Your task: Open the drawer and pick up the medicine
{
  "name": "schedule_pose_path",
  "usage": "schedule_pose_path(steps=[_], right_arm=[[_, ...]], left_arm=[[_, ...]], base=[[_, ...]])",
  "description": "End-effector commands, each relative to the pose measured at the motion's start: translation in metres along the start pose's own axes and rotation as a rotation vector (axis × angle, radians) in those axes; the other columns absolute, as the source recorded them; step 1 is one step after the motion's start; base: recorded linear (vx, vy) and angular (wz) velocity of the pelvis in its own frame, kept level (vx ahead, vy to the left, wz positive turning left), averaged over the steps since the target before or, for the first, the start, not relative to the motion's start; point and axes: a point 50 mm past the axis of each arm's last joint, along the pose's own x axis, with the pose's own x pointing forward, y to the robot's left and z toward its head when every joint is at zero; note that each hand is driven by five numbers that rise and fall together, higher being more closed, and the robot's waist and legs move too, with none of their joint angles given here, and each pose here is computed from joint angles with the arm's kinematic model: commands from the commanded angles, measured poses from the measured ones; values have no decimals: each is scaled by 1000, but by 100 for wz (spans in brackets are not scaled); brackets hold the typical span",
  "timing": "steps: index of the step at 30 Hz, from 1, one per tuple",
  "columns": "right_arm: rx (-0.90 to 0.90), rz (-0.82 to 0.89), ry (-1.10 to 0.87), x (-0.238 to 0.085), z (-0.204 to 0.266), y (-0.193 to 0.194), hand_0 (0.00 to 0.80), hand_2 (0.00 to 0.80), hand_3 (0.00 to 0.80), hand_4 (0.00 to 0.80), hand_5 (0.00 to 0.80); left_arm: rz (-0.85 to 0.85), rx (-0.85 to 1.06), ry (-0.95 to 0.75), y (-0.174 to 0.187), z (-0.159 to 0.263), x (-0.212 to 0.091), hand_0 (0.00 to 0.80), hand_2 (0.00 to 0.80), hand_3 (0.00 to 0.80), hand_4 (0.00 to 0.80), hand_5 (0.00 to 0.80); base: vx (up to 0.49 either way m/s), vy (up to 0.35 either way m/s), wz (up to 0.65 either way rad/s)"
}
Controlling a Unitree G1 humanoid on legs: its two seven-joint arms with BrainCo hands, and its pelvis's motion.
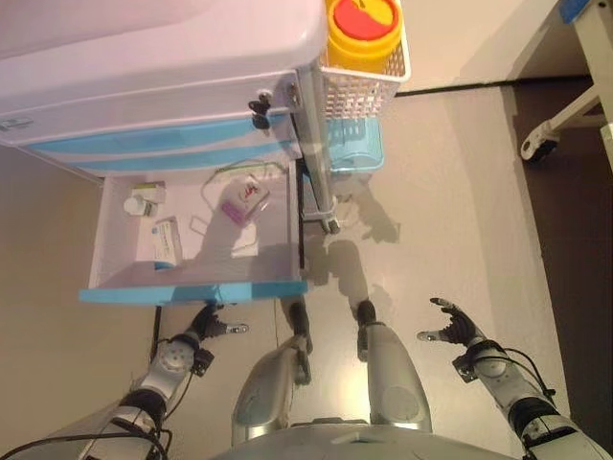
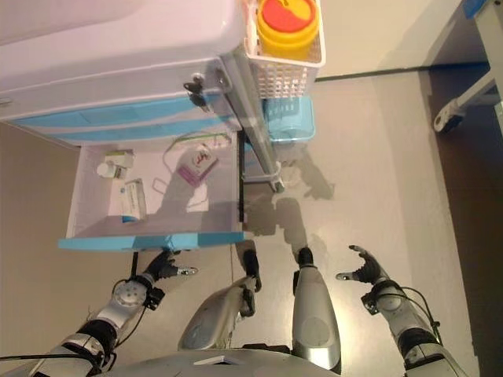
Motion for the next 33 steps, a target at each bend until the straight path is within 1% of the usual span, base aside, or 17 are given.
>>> schedule_pose_path(steps=[1,7,10,12,13,15,19,22,25,28,33], right_arm=[[-10,-20,-6,-9,-7,-9,0,0,0,0,0],[-41,-30,-29,-11,-3,-18,0,0,0,0,0],[-49,-34,-50,-10,2,-23,0,0,0,0,0],[-59,-35,-71,-10,7,-26,0,0,0,0,0],[-60,-36,-73,-10,8,-26,0,0,0,0,0],[-70,-33,-84,-12,11,-29,0,0,0,0,0],[-92,-19,-99,-16,10,-25,0,0,0,0,0],[-87,-19,-98,-18,8,-20,0,0,0,0,0],[-84,-8,-93,-19,6,-14,0,0,0,0,0],[-88,8,-92,-20,3,-3,0,0,0,0,0],[-86,20,-102,-19,5,12,0,0,0,0,0]], left_arm=[[96,100,-135,28,30,5,0,0,0,0,0],[207,246,-193,78,62,5,0,0,0,0,0],[269,309,-192,105,73,3,0,0,0,0,0],[371,334,-185,139,88,-3,0,0,0,0,0],[384,333,-183,144,90,-4,0,0,0,0,0],[515,308,-162,182,101,-16,0,0,0,0,0],[776,193,-163,247,126,-46,0,0,0,0,0],[942,210,-136,282,142,-68,0,0,0,0,0],[1067,144,-162,302,157,-83,0,0,0,0,0],[1158,79,-194,312,169,-91,0,0,0,0,0],[1198,43,-195,310,180,-84,0,0,0,0,0]], base=[[25,66,-6],[43,74,-9],[107,88,-16],[58,95,-19],[62,105,-16],[51,98,-7],[53,57,-17],[37,10,-12],[40,4,-9],[30,-5,-3],[6,-18,-5]])
